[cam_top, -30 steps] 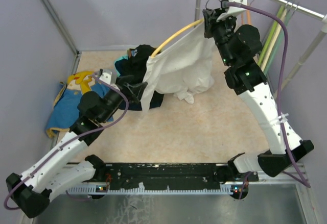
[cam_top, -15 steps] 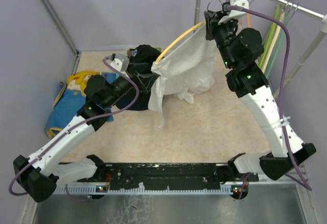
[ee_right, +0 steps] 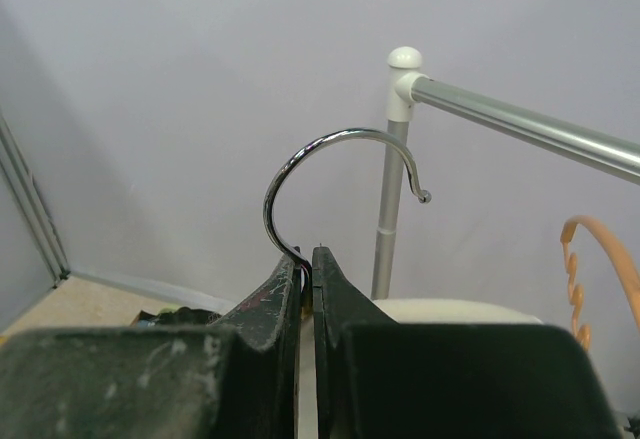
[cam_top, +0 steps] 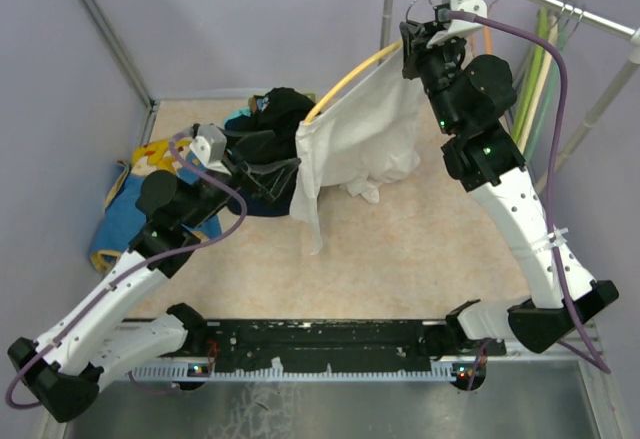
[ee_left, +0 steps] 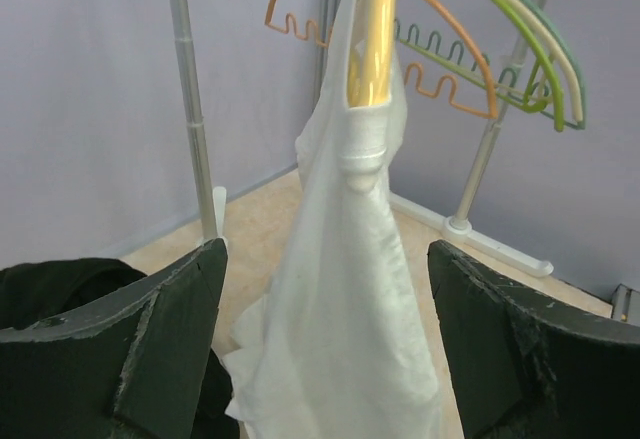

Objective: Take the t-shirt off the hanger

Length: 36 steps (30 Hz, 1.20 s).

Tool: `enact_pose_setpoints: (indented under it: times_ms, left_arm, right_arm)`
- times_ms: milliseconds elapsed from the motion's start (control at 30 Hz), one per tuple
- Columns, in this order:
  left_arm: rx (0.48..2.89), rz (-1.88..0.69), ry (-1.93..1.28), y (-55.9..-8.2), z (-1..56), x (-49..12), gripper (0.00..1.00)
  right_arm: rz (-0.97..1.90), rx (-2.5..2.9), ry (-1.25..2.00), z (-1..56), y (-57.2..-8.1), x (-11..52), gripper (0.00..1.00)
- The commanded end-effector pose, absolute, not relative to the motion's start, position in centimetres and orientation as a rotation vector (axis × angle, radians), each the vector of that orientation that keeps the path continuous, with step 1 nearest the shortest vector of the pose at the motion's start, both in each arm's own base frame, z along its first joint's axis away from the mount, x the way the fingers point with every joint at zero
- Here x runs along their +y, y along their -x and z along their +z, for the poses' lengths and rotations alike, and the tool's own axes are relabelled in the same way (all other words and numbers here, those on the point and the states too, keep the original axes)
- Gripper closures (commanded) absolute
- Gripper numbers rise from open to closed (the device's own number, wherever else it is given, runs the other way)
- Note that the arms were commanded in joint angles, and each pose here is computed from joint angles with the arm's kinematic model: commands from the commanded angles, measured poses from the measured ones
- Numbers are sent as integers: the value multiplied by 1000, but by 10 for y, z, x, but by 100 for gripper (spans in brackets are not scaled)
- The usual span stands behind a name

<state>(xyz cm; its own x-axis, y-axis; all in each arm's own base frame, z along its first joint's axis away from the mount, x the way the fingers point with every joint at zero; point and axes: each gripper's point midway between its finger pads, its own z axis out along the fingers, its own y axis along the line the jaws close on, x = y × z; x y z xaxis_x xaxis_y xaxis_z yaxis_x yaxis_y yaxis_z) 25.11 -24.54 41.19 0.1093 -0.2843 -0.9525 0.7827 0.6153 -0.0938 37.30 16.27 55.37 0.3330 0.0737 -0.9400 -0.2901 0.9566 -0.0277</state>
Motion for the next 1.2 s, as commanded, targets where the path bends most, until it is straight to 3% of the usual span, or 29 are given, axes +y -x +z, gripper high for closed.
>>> enact_pose_setpoints:
  times_ms: [0, 400, 500, 600, 667, 733, 767, 1167]
  left_arm:
    - [1186, -837, -511, -241, 419, -240, 12]
    - [1215, -893, -538, -259, 417, -265, 16]
    - [1209, -892, -523, -261, 420, -265, 35]
    - [1199, -898, -519, -258, 423, -263, 44]
    - [1193, -896, -510, -257, 425, -261, 64]
    - [1193, -890, -495, -257, 426, -258, 93]
    - [1198, -883, -484, -258, 426, -256, 99]
    - [1263, -780, -352, -245, 392, -212, 100]
  right_arm:
    - [263, 1048, 134, 610, -348, 145, 100]
    - [276, 1046, 130, 610, -347, 146, 100]
    - [276, 1047, 130, 610, -348, 146, 100]
    - [272, 1050, 127, 610, -349, 146, 100]
    - [268, 1053, 124, 610, -349, 145, 100]
    - [261, 1060, 117, 609, -351, 144, 100]
    - [259, 1060, 113, 609, -351, 143, 100]
    - [186, 1051, 67, 621, -360, 133, 100]
